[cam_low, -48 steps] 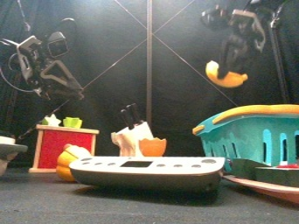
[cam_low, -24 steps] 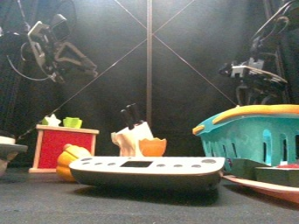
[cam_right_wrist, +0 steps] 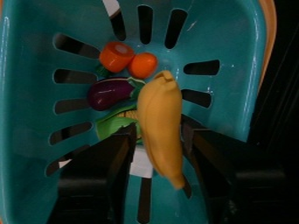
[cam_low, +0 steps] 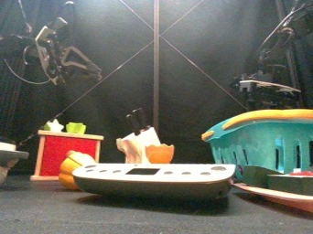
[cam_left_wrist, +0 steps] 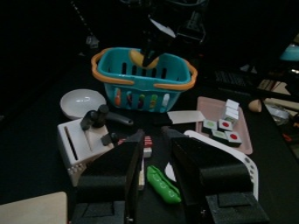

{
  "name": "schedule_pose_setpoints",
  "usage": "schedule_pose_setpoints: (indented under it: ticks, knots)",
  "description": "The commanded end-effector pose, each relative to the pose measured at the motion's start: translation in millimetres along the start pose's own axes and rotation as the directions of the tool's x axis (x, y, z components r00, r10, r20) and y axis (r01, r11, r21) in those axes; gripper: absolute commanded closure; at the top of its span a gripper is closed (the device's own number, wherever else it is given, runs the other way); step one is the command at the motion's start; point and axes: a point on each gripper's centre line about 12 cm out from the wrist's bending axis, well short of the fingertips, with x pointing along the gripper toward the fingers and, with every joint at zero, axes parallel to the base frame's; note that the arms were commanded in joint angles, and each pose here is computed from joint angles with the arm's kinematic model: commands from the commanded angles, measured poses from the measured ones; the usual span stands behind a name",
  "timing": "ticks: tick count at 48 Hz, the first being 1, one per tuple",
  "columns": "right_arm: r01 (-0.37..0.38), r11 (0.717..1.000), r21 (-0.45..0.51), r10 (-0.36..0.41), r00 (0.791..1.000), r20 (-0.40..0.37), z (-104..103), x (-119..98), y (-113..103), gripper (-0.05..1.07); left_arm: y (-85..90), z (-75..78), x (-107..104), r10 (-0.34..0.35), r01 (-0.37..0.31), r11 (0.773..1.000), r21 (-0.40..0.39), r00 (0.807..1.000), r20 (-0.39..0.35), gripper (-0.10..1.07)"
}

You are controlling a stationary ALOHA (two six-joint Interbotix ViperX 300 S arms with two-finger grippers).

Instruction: Place banana in basket

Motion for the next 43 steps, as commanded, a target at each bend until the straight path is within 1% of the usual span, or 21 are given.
schedule_pose_setpoints:
  ticks: [1,8,12,17,23,28,33,43]
  knots:
    - [-0.019,1.000,0.015,0.019,1.000,0.016,7.8,-5.6,4.8,0.15,-1.0,8.3,-4.0,-0.003,0.003,1.000,0.003,0.999,0.039,0.30]
    - [-0.017,1.000,0.011,0.017,1.000,0.015,10.6,-5.4,8.3,0.08,-2.6,10.3,-11.8,-0.005,0.005,1.000,0.006,0.998,0.063,0.30]
    - [-0.020,1.000,0.010,0.020,1.000,0.011,11.3,-5.8,10.4,0.08,-3.4,10.6,-15.7,-0.006,0.006,1.000,0.009,0.997,0.074,0.30]
    - [-0.048,0.999,0.005,0.048,0.999,0.004,11.0,-10.6,16.6,0.08,-3.8,11.9,-17.2,-0.007,0.006,1.000,0.011,0.997,0.081,0.30]
    - [-0.083,0.995,-0.058,0.082,0.996,-0.020,3.9,-15.2,24.6,0.08,-3.7,11.3,-17.3,-0.006,0.006,1.000,0.007,0.997,0.080,0.30]
    - [-0.095,0.990,-0.108,0.090,0.995,-0.054,-1.9,-13.6,26.8,0.08,-3.7,11.3,-17.3,-0.006,0.006,1.000,0.007,0.997,0.080,0.30]
    - [-0.107,0.985,-0.134,0.097,0.992,-0.078,-4.3,-12.5,27.4,0.08,-3.5,11.0,-17.3,-0.005,0.004,1.000,0.007,0.997,0.077,0.30]
    - [-0.110,0.981,-0.160,0.099,0.992,-0.077,-5.0,-10.5,25.9,0.08,-3.3,9.6,-17.5,-0.004,0.003,1.000,0.007,0.997,0.073,0.30]
